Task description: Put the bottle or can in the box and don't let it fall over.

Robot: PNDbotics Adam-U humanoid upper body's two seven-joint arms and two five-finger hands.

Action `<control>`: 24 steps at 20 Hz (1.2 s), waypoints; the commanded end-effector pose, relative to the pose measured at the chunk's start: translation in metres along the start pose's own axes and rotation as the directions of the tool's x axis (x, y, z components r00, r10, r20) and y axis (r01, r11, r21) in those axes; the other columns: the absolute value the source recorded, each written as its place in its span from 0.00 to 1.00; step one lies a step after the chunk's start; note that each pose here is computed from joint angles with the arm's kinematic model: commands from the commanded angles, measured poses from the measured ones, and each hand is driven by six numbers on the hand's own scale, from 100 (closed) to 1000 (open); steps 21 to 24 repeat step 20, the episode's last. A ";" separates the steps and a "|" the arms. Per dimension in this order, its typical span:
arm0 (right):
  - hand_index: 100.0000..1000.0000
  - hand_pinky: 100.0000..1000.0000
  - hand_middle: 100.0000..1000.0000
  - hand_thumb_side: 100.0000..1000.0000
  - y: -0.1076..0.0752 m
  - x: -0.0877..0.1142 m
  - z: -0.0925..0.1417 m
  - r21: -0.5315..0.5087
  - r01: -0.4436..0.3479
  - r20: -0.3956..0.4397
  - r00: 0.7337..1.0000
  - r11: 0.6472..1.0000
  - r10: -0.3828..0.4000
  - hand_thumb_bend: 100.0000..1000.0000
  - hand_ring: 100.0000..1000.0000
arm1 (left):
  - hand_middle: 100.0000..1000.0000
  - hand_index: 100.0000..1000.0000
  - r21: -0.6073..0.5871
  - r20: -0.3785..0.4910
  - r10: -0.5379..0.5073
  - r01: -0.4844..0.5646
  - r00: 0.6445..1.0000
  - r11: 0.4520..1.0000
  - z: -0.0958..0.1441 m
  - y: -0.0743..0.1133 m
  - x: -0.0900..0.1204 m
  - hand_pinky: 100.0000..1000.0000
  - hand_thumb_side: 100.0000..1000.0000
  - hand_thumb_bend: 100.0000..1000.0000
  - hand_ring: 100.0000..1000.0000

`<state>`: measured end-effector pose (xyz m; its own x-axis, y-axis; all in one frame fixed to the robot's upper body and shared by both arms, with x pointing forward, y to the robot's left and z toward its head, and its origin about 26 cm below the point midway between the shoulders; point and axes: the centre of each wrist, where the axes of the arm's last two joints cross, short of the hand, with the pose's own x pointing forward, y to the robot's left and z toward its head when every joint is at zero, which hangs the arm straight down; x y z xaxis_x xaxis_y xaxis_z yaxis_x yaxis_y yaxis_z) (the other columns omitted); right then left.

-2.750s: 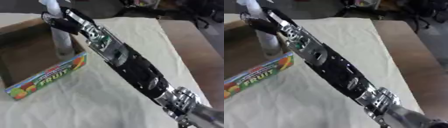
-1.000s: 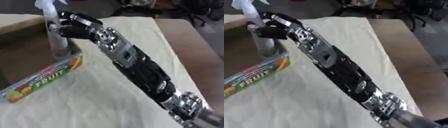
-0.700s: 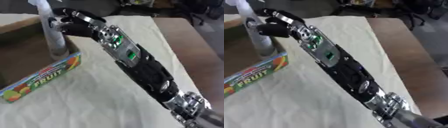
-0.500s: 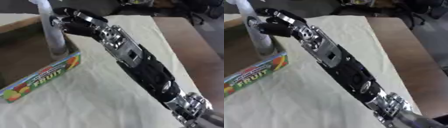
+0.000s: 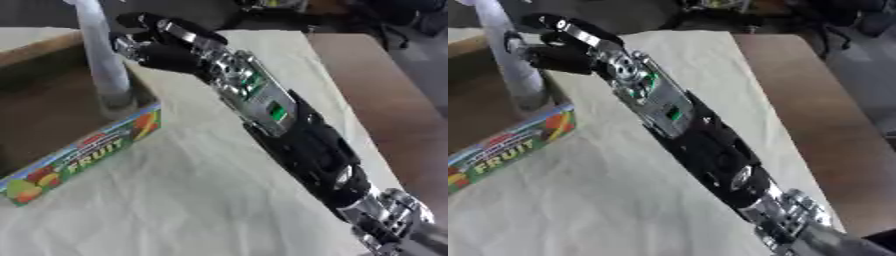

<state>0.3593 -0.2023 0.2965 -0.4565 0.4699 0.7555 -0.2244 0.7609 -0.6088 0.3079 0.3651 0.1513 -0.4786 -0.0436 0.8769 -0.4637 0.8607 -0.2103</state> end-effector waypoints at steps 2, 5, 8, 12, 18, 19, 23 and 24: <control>0.93 1.00 1.00 0.52 -0.013 0.014 0.013 -0.047 -0.031 0.034 0.999 0.998 0.032 0.00 1.00 | 0.82 0.64 0.004 0.038 -0.012 0.012 0.999 1.000 -0.004 0.005 0.010 1.00 0.53 0.27 0.95; 0.91 1.00 1.00 0.43 -0.016 0.018 0.021 -0.074 -0.026 0.031 0.999 0.997 0.028 0.00 1.00 | 0.82 0.64 0.009 0.038 -0.018 0.018 0.999 1.000 -0.003 0.007 0.010 1.00 0.52 0.27 0.95; 0.88 1.00 1.00 0.35 -0.023 0.028 0.035 -0.126 -0.013 0.058 0.998 0.992 0.020 0.00 1.00 | 0.82 0.64 0.016 0.039 -0.030 0.029 0.999 0.999 -0.001 0.011 0.010 1.00 0.52 0.27 0.95; 0.83 1.00 1.00 0.41 -0.038 0.034 0.057 -0.212 0.065 0.178 0.984 0.975 -0.027 0.00 1.00 | 0.82 0.64 0.017 0.044 -0.042 0.041 0.998 0.999 0.002 0.013 0.012 1.00 0.52 0.27 0.95; 0.78 0.94 0.94 0.41 -0.058 0.009 0.080 -0.384 0.240 0.315 0.942 0.892 -0.118 0.00 1.00 | 0.82 0.64 0.011 0.061 -0.050 0.050 0.997 0.999 0.006 0.014 0.017 1.00 0.51 0.27 0.95; 0.78 0.93 0.92 0.41 -0.059 0.004 0.083 -0.410 0.261 0.327 0.937 0.874 -0.126 0.00 1.00 | 0.82 0.64 0.008 0.064 -0.052 0.052 0.997 0.999 0.007 0.014 0.018 1.00 0.51 0.27 0.95; 0.77 0.93 0.91 0.41 -0.059 0.000 0.086 -0.432 0.279 0.336 0.932 0.858 -0.134 0.00 1.00 | 0.82 0.64 0.005 0.066 -0.054 0.054 0.996 0.999 0.007 0.013 0.019 1.00 0.51 0.27 0.95; 0.77 0.93 0.91 0.41 -0.059 0.000 0.086 -0.432 0.279 0.336 0.932 0.858 -0.134 0.00 1.00 | 0.82 0.64 0.005 0.066 -0.054 0.054 0.996 0.999 0.007 0.013 0.019 1.00 0.51 0.27 0.95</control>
